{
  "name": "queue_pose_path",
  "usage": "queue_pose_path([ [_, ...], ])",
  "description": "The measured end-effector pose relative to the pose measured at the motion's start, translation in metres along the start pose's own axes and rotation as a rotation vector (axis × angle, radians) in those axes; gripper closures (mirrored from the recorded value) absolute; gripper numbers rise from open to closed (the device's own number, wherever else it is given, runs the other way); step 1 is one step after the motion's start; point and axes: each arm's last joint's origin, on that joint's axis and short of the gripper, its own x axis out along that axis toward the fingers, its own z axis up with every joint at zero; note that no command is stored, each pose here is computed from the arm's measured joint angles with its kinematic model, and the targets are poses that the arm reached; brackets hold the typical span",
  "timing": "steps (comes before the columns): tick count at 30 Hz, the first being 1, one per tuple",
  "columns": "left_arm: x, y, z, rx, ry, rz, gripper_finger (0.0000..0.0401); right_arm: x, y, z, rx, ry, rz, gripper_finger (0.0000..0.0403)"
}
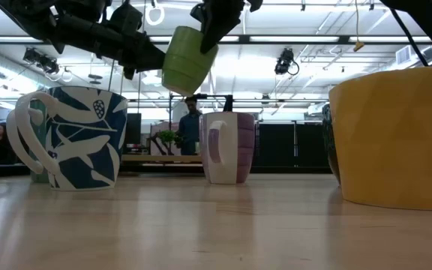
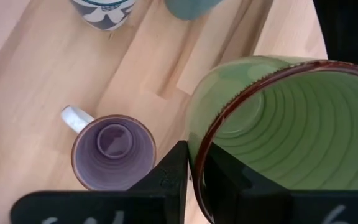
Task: Place coffee mugs
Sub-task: Put the green patterned mug on the shelf
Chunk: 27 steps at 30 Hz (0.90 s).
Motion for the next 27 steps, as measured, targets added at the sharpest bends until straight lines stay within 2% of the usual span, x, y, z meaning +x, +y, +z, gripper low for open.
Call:
queue_pose_path([
  [5, 0.0, -0.001, 0.0, -0.001, 0.0, -0.013, 0.0351, 0.0, -0.002, -0.002, 0.011, -0.014, 0.043, 0.032],
  [12, 0.0, -0.001, 0.001, -0.002, -0.004, -0.033, 0.0353, 0.0, -0.002, -0.002, 0.01, -0.011, 0.031, 0.027],
  [27, 0.0, 0.006, 0.002, 0.004, -0.023, 0.009, 0.0356, -0.012, -0.004, -0.003, 0.047, -0.028, -0.01, 0.0258],
])
